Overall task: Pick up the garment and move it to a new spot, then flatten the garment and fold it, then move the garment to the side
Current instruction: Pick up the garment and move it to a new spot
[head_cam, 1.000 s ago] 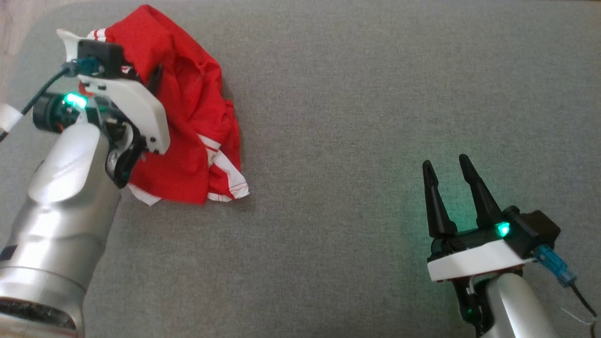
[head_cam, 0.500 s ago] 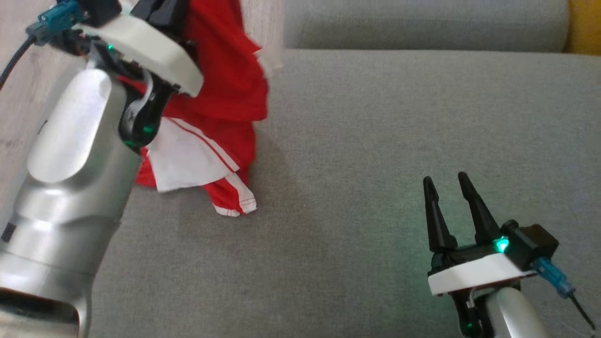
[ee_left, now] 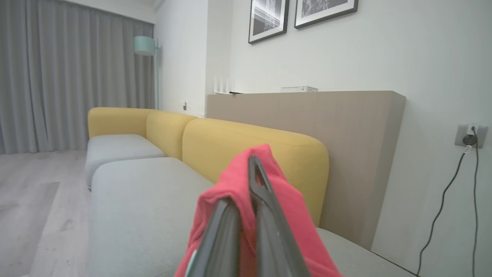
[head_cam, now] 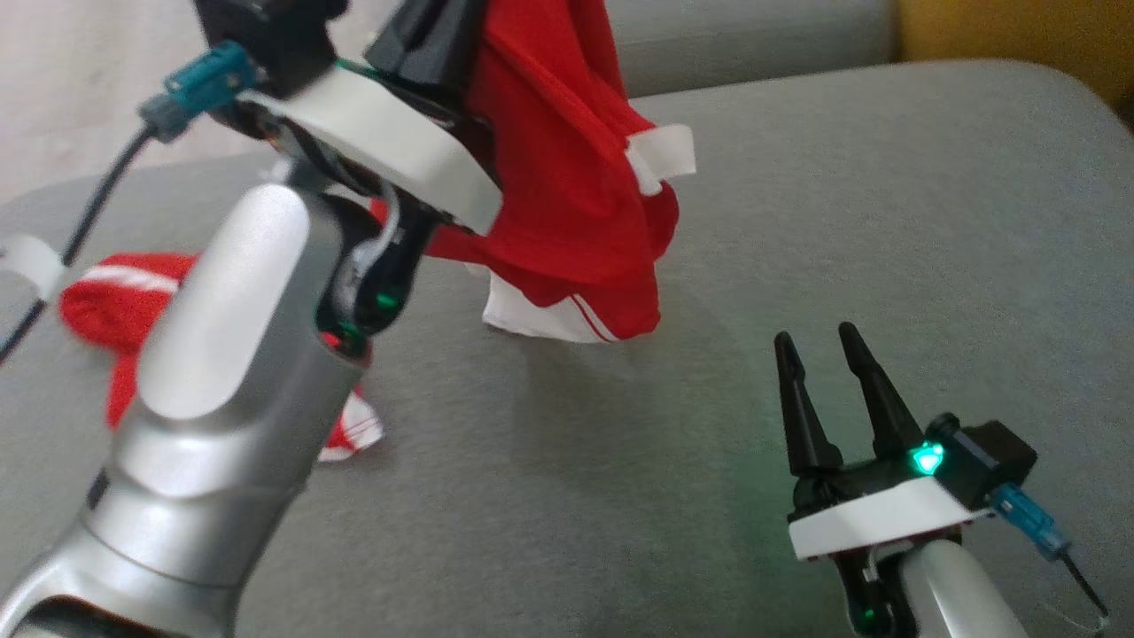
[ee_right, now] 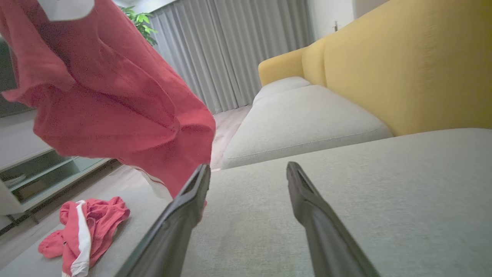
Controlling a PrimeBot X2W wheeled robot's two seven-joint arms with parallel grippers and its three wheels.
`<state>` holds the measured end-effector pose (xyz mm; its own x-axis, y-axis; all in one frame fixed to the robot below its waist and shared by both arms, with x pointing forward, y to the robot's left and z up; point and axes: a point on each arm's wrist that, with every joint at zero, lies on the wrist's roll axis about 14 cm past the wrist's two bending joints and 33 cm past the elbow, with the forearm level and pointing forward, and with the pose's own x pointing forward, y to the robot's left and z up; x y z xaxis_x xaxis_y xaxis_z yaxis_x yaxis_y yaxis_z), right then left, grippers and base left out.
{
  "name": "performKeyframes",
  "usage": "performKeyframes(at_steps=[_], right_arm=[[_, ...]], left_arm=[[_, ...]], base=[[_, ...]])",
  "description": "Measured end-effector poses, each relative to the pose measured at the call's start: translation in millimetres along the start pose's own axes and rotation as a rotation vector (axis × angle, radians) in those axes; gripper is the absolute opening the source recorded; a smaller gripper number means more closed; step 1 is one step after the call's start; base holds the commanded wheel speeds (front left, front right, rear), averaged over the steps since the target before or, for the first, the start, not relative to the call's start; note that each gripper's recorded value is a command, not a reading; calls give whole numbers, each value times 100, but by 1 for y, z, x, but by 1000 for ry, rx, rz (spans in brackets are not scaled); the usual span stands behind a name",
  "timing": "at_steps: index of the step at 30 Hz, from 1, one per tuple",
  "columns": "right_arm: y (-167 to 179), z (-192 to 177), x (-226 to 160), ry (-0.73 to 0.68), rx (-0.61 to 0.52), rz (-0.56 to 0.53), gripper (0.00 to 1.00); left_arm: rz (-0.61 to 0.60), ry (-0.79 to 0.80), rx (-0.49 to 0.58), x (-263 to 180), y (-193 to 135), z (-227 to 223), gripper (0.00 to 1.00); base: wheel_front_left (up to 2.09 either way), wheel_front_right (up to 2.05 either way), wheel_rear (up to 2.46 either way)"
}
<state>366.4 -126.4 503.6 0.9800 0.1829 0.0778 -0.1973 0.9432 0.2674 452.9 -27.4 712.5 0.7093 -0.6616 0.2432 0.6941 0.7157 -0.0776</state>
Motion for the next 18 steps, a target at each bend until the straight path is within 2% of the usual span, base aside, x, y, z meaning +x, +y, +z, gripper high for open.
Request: performKeyframes(at_steps=[6,18], right_arm=[[-26,21,-12,-59,9,-89,100],[-62,35,-44,-99,48,-249,100]], left_arm=[[-126,54,-66,34,-48,-31,0],[-303,155,-16,111,-95,-83,0]], base=[[0,0,0],[0,0,0]])
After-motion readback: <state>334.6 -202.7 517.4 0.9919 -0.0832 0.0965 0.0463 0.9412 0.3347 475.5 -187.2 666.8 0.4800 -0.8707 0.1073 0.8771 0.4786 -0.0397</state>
